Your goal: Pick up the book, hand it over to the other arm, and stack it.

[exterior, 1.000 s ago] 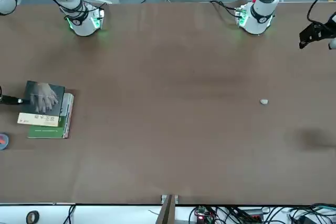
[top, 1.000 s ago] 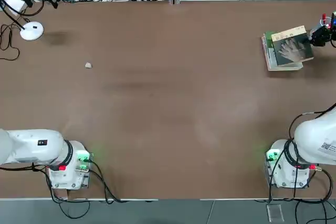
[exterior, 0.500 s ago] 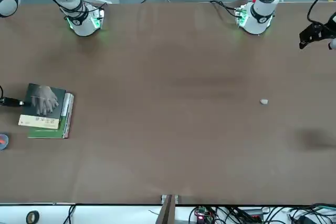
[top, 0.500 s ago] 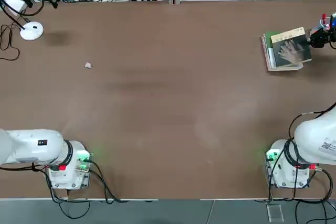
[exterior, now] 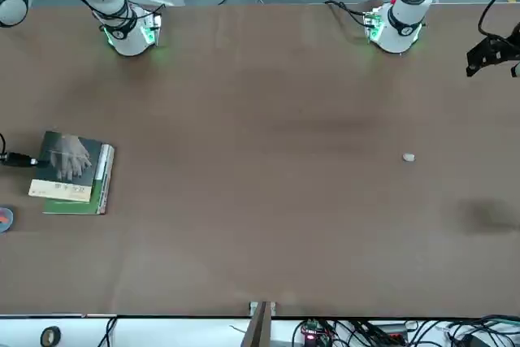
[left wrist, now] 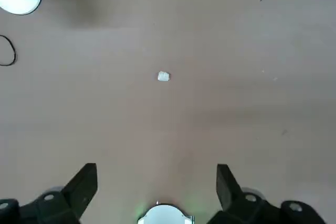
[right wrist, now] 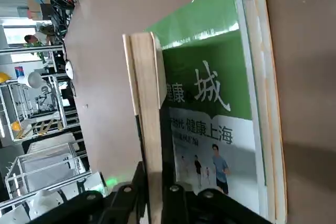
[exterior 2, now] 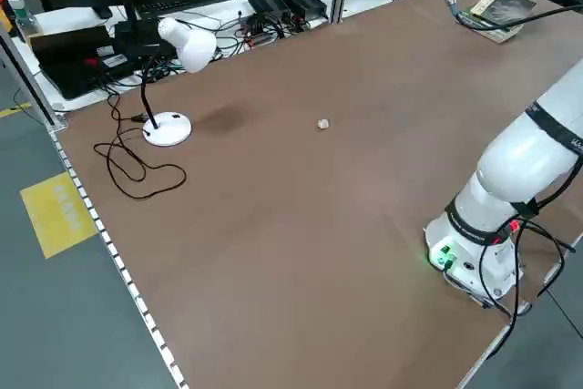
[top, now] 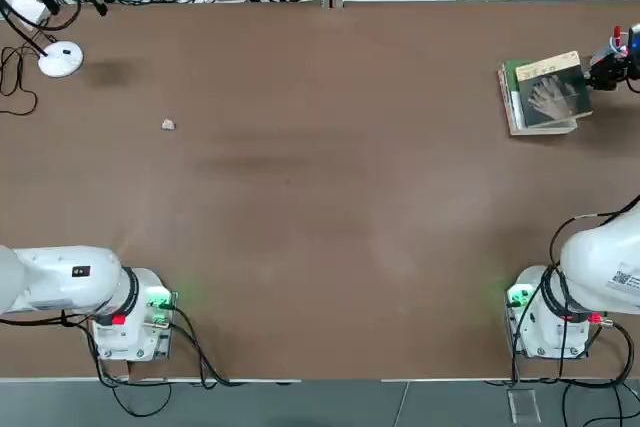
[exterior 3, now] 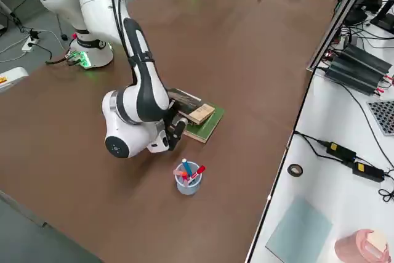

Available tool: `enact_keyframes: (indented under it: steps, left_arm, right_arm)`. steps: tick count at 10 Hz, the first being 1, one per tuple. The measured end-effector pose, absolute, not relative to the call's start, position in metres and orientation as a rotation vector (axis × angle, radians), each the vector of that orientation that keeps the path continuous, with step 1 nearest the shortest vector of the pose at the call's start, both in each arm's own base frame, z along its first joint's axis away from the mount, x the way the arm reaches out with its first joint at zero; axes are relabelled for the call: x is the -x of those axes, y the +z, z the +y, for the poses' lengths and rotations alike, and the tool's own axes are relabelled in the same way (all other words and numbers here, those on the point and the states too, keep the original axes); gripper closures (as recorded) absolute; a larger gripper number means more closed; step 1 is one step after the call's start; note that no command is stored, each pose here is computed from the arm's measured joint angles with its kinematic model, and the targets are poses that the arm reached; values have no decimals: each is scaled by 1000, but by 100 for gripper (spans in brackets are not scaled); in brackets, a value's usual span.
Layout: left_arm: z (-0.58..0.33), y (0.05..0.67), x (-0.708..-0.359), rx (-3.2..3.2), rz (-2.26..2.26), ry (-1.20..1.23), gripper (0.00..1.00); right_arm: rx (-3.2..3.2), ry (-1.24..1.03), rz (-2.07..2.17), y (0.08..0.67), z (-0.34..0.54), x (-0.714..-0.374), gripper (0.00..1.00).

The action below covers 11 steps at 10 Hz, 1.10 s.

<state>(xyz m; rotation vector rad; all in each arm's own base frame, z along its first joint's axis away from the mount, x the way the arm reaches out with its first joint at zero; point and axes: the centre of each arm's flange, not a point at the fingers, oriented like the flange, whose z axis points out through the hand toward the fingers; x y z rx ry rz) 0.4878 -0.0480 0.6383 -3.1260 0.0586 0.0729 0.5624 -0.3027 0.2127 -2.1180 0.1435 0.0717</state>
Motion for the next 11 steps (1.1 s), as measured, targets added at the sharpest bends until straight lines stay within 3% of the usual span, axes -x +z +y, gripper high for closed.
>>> enact_keyframes:
  steps: [11]
  left_arm:
    - [-48, 638, -488, 3126, 59, 73, 0]
  right_arm:
    - [2131, 67, 131, 212, -295, -569, 85]
